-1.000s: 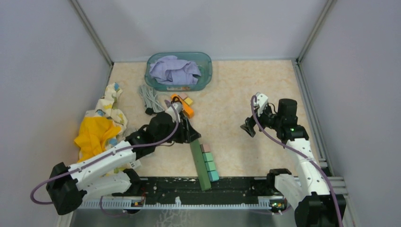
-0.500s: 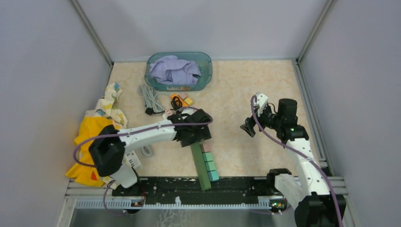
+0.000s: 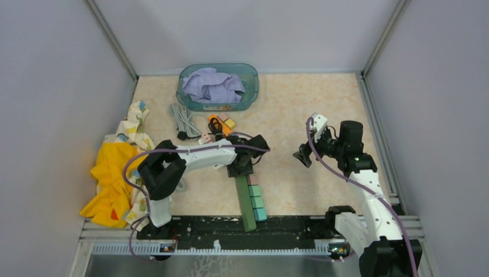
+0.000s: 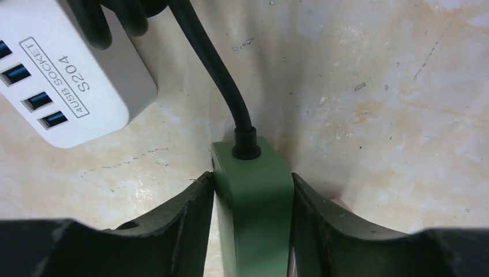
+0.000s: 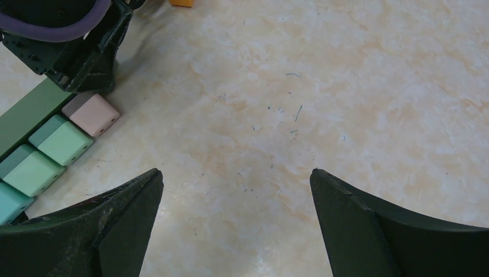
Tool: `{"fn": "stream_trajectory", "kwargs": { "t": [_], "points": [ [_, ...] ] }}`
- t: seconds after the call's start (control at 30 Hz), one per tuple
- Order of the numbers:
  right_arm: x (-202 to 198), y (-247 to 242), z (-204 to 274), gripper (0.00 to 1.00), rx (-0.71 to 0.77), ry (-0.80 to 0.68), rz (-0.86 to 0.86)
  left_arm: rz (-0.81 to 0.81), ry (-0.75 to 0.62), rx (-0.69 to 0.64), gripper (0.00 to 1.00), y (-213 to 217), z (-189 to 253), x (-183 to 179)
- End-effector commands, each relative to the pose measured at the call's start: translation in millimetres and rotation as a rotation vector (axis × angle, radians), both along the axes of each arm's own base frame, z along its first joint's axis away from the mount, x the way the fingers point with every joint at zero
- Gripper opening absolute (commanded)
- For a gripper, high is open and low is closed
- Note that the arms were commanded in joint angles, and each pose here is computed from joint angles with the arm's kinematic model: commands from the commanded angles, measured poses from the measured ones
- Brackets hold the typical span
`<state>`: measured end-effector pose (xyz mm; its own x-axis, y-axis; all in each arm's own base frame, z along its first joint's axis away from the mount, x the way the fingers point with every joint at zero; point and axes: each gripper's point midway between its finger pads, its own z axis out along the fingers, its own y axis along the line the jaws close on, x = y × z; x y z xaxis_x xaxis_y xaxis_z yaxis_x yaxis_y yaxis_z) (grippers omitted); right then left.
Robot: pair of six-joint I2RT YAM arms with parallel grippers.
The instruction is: Pull the plug off the socket
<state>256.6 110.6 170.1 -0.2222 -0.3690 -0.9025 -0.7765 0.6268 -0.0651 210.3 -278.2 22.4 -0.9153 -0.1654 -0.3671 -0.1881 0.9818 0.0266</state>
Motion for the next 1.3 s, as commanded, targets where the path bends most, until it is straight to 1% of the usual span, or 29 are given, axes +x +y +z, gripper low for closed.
{"fn": "stream_trajectory", "kwargs": {
  "t": [0.0, 0.03, 0.1, 0.13, 0.2, 0.27, 0.3, 0.37, 0.47, 0.53, 0.6, 0.67, 0.8, 0.87, 0.9, 1.0, 1.07, 1.13, 1.27],
  "points": [
    [1.7, 1.3, 10.0, 0.99, 0.008, -0.059, 0.021, 0.126, -0.022, 0.100, 0.51, 28.7, 11.3, -3.8],
    [1.4, 1.6, 9.9, 0.99, 0.008, -0.057, 0.022, 0.120, -0.021, 0.099, 0.43, 28.7, 11.5, -3.9],
    [1.7, 1.4, 10.2, 0.99, 0.009, -0.059, 0.022, 0.104, -0.027, 0.080, 0.25, 26.8, 15.7, -3.7],
    [1.5, 1.7, 10.2, 0.99, 0.009, -0.059, 0.024, 0.092, -0.033, 0.064, 0.20, 25.1, 18.4, -3.2],
    [1.0, 2.5, 10.2, 0.99, 0.014, -0.056, 0.027, 0.046, -0.054, 0.004, 0.16, 17.3, 27.7, -1.0],
    [-0.6, 4.9, 11.2, 0.99, 0.027, -0.049, 0.037, -0.015, -0.097, -0.091, 0.11, 7.1, 41.9, 1.8],
    [-1.9, 7.2, 12.1, 0.99, 0.040, -0.043, 0.047, -0.047, -0.136, -0.156, 0.08, -0.2, 51.4, 4.8],
    [-5.5, 12.1, 12.9, 0.99, 0.067, -0.026, 0.071, -0.123, -0.263, -0.338, 0.00, -20.3, 80.9, 14.2],
    [-9.1, 18.4, 14.1, 0.99, 0.101, 0.004, 0.103, -0.243, -0.497, -0.569, 0.00, -29.0, 129.7, 19.7],
    [-11.4, 23.1, 16.2, 0.99, 0.129, 0.029, 0.126, -0.255, -0.665, -0.694, 0.00, -23.6, 163.1, 24.7],
    [-16.1, 29.8, 21.0, 0.99, 0.171, 0.057, 0.161, -0.198, -0.791, -0.764, 0.00, -9.7, 183.8, 30.7],
    [-24.3, 38.8, 28.2, 0.99, 0.228, 0.085, 0.218, -0.115, -0.884, -0.816, 0.00, 3.4, 198.5, 36.6],
    [-43.8, 59.2, 56.1, 0.99, 0.406, 0.150, 0.361, -0.018, -1.032, -0.927, 0.00, 15.9, 219.4, 44.0],
    [-55.6, 67.4, 66.6, 0.99, 0.482, 0.189, 0.439, 0.038, -1.067, -0.962, 0.00, 16.7, 226.5, 50.8],
    [-56.1, 70.2, 66.1, 0.99, 0.488, 0.207, 0.437, 0.072, -1.071, -0.977, 0.00, 15.9, 228.8, 54.6],
    [-52.9, 80.4, 55.3, 0.99, 0.438, 0.208, 0.411, 0.173, -1.055, -1.002, 0.00, 8.9, 228.8, 67.7],
    [-51.8, 87.0, 48.7, 0.99, 0.409, 0.205, 0.401, 0.234, -1.020, -1.005, 0.00, 0.5, 223.8, 76.7],
    [-45.8, 91.0, 39.4, 0.99, 0.377, 0.204, 0.360, 0.256, -0.995, -1.004, 0.00, -10.1, 219.8, 83.3],
    [-32.5, 96.3, 12.2, 0.99, 0.283, 0.210, 0.275, 0.272, -1.001, -1.057, 0.00, -25.6, 225.9, 90.0]
  ]
}}
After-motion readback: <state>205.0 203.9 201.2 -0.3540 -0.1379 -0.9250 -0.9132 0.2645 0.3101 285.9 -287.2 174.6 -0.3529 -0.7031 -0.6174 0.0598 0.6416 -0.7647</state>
